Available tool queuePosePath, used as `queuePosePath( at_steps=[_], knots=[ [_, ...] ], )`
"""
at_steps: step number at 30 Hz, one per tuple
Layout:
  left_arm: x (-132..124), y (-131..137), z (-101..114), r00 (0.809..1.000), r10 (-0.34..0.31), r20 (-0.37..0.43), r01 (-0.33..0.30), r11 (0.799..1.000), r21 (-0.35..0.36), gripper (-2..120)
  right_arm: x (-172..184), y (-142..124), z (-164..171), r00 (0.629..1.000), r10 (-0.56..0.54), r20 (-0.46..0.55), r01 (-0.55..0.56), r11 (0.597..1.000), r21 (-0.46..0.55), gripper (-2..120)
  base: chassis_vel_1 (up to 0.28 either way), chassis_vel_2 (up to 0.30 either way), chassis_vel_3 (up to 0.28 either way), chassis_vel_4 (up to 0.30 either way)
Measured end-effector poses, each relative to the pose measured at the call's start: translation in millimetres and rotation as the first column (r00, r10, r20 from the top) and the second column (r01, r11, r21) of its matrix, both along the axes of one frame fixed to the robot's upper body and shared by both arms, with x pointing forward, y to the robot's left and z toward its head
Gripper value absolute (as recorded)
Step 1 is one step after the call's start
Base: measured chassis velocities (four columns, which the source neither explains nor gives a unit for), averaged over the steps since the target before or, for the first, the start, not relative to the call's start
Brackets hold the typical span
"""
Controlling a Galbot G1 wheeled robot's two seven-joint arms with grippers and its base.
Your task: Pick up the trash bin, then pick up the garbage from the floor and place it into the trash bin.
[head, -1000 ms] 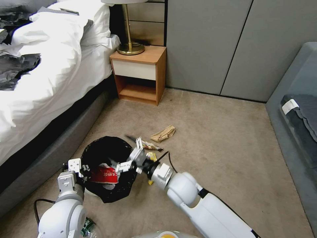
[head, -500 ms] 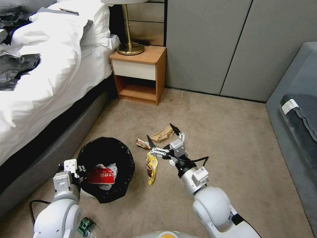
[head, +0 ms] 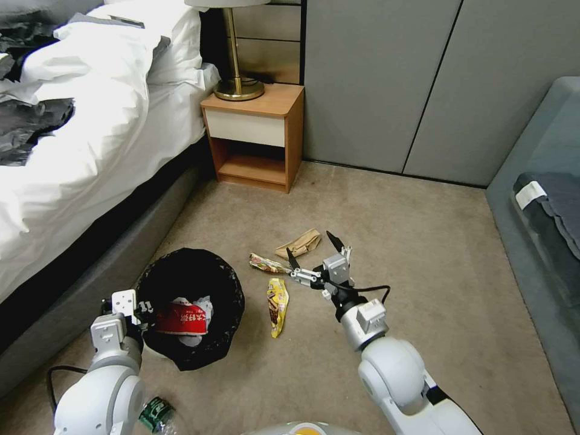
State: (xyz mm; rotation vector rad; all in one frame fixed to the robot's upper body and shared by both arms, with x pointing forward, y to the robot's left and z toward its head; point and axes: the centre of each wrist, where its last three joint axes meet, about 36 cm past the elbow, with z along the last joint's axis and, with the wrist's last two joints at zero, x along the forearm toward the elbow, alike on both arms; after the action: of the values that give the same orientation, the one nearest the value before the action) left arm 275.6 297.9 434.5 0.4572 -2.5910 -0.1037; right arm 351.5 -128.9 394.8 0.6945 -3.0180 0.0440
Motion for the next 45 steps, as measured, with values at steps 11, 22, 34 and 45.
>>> queuePosePath(
  at_steps=[11,22,34,45],
  knots=[
    [-1,-1,2,1.000,0.005,0.008,-0.005,1.000,-0.002,1,39,45,-47,0.924,0.094,-0.370,-0.099,0.995,0.005,100,0.000,0.000,0.000,0.000],
    [-3,-5,-4,1.000,0.022,-0.007,-0.022,1.000,-0.008,1,84,68,-125,0.816,0.061,-0.574,-0.137,0.986,-0.090,100,0.000,0.000,0.000,0.000],
    [-8,-10,-8,0.999,0.027,-0.024,-0.027,1.000,0.002,1,97,65,-196,0.819,-0.001,-0.574,-0.134,0.972,-0.193,100,0.000,0.000,0.000,0.000],
    [-15,-12,-6,0.999,0.031,-0.028,-0.030,0.999,0.017,1,93,83,-220,0.833,0.027,-0.552,-0.156,0.970,-0.189,100,0.000,0.000,0.000,0.000]
  ],
)
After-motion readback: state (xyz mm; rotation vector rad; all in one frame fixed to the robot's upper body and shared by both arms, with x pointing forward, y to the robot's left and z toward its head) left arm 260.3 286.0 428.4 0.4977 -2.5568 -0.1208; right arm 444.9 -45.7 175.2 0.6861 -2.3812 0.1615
